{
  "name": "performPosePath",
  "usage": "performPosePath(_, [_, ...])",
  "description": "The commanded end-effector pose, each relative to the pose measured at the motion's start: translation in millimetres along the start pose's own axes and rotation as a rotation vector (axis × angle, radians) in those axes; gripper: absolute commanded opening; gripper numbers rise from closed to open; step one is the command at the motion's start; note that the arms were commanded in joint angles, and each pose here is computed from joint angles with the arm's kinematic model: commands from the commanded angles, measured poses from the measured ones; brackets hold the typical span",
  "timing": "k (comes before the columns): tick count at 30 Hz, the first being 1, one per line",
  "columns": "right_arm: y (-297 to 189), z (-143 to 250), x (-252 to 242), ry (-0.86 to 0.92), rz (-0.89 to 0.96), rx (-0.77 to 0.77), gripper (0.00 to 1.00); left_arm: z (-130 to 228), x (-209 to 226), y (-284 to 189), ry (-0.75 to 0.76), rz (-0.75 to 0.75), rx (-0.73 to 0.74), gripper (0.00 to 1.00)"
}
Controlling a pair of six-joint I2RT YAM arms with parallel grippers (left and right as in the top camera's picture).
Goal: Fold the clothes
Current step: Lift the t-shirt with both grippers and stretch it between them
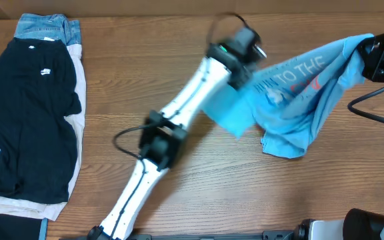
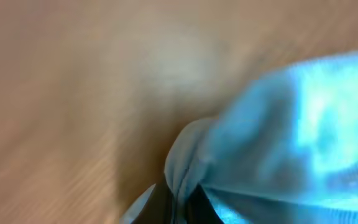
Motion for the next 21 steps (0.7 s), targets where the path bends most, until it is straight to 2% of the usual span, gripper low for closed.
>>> performPosePath(1, [-4.3, -8.6, 2.5, -0.021, -0.004, -0.043, 0.04, -35.9, 76.1, -172.2, -0.215, -0.169, -0.272, 0.04])
performPosePath(6, [-5.7, -14.6, 4.2, -0.032, -0.009, -0.07, 0.04, -25.4, 102.6, -306.4, -0.259, -0.265, -0.454, 0.04])
performPosePath(10, [-13.2, -18.6, 8.3, -0.04, -0.016, -0.1, 0.04, -14.1, 98.9, -398.8, -0.243, -0.348, -0.594, 0.04])
performPosePath(16, [-56.1, -25.9, 25.2, -0.059, -0.023, -0.223, 0.04, 12.8, 77.0, -500.6, -0.199, -0.469, -0.733, 0.04])
performPosePath(21, [-111.4, -23.9, 23.2, -0.004, 0.084, -0.381, 0.04, 46.6, 56.3, -558.3, -0.193, -0.541, -0.79, 0.04])
Point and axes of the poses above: each gripper's point midway between its finger pads, its own y axis out along the fingers, its own x axis along the line the jaws close on, z = x × y, the point moved 1 cm from there along -y, back along the fingers, and after that the axes turned 11 degrees about y, right-handed, at the moved point
